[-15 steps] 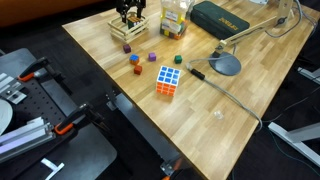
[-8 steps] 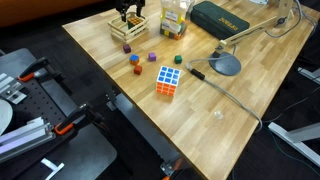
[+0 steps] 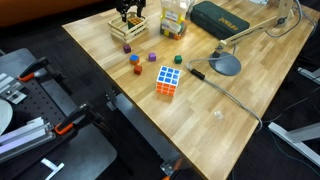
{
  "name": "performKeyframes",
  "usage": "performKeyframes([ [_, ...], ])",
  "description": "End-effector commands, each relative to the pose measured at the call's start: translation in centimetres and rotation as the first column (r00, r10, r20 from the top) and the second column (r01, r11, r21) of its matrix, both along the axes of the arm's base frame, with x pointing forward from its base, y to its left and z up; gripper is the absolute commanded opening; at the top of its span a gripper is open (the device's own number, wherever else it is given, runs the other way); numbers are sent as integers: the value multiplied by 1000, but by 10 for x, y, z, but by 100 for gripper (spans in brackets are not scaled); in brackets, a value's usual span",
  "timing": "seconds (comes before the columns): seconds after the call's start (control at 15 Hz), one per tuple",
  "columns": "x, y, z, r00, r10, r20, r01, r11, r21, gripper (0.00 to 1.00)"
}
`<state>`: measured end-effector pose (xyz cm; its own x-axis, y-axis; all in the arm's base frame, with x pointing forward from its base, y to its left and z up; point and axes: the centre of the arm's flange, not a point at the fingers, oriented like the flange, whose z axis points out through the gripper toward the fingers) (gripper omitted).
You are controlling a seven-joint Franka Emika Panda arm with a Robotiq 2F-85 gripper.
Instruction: Take the Rubik's cube out of the wooden box and put it on the table
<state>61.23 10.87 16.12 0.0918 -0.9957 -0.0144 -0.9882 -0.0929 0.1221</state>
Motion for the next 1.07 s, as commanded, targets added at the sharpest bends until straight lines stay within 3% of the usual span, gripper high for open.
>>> performKeyframes([
  [0.0, 0, -7, -2, 1000, -24, -1, 24, 1000, 8, 100],
  [0.47, 4, -14, -24, 999, -28, -30, 29, 999, 15, 100],
  [0.6, 6, -14, -25, 999, -30, -23, 30, 999, 23, 74],
  [1.0, 11, -14, -16, 999, -32, 1, 32, 999, 32, 32],
])
